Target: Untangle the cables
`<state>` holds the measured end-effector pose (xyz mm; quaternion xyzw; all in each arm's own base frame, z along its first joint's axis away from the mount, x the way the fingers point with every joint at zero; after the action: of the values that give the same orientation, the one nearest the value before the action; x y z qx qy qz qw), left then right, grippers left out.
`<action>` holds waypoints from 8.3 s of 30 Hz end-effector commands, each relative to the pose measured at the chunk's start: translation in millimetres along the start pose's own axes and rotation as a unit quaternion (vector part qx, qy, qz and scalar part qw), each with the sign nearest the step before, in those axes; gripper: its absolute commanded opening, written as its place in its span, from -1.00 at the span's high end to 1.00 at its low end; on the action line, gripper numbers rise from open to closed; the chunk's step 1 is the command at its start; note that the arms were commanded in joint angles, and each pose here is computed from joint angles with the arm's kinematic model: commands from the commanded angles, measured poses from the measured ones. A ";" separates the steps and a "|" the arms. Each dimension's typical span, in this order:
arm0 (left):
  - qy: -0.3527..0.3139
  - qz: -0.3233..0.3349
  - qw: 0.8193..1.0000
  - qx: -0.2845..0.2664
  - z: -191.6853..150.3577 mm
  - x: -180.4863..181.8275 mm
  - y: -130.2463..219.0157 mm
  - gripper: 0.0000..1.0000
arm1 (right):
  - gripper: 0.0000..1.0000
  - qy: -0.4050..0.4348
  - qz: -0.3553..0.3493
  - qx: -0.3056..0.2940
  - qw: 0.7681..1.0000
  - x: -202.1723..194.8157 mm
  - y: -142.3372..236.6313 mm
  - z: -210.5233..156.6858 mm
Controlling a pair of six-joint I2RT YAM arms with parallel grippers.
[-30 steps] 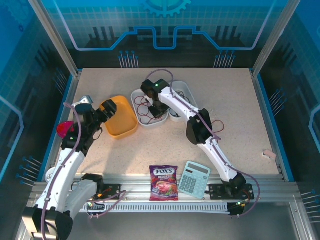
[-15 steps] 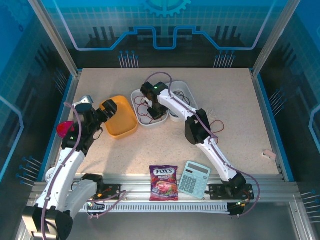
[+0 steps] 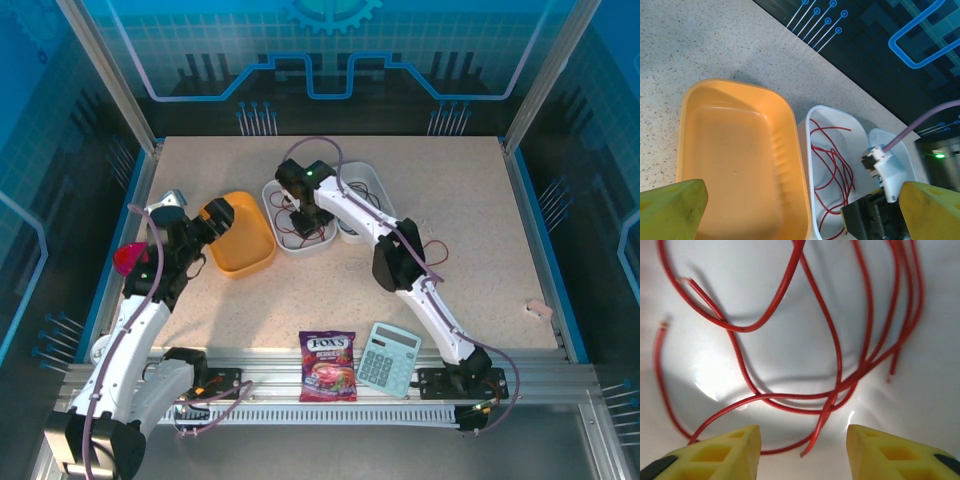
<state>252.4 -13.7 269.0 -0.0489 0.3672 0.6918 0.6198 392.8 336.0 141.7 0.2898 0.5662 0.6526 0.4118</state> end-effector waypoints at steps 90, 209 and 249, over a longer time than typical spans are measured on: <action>-0.018 -0.030 0.999 0.008 -7.5 -1.5 9.6 -0.99 | 0.68 -0.431 -0.035 0.068 0.899 -261.2 -41.9 -230.0; -0.282 -0.335 0.861 0.259 -321.8 -172.3 -79.9 1.00 | 1.00 -0.370 -0.311 -0.561 0.672 -246.3 432.1 -287.6; -0.325 -0.359 0.858 0.168 -262.5 -214.4 -28.4 -0.62 | 1.00 -0.294 -0.065 -0.547 0.781 -204.5 381.5 -227.3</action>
<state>223.2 -355.6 156.4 0.1882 0.2322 0.2855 0.9106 213.5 17.5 499.5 0.1188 -0.0130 0.6691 0.7335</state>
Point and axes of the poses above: each hand's point on the last joint's axis, 136 mm out from that joint toward the fingers, its own y axis back along the fingers, its own x axis along the line the jaws close on, z = x × y, the point moved 7 cm from there along y, back along the fingers, and after that the axes turned 5 degrees about -y, right-handed, at the moved point
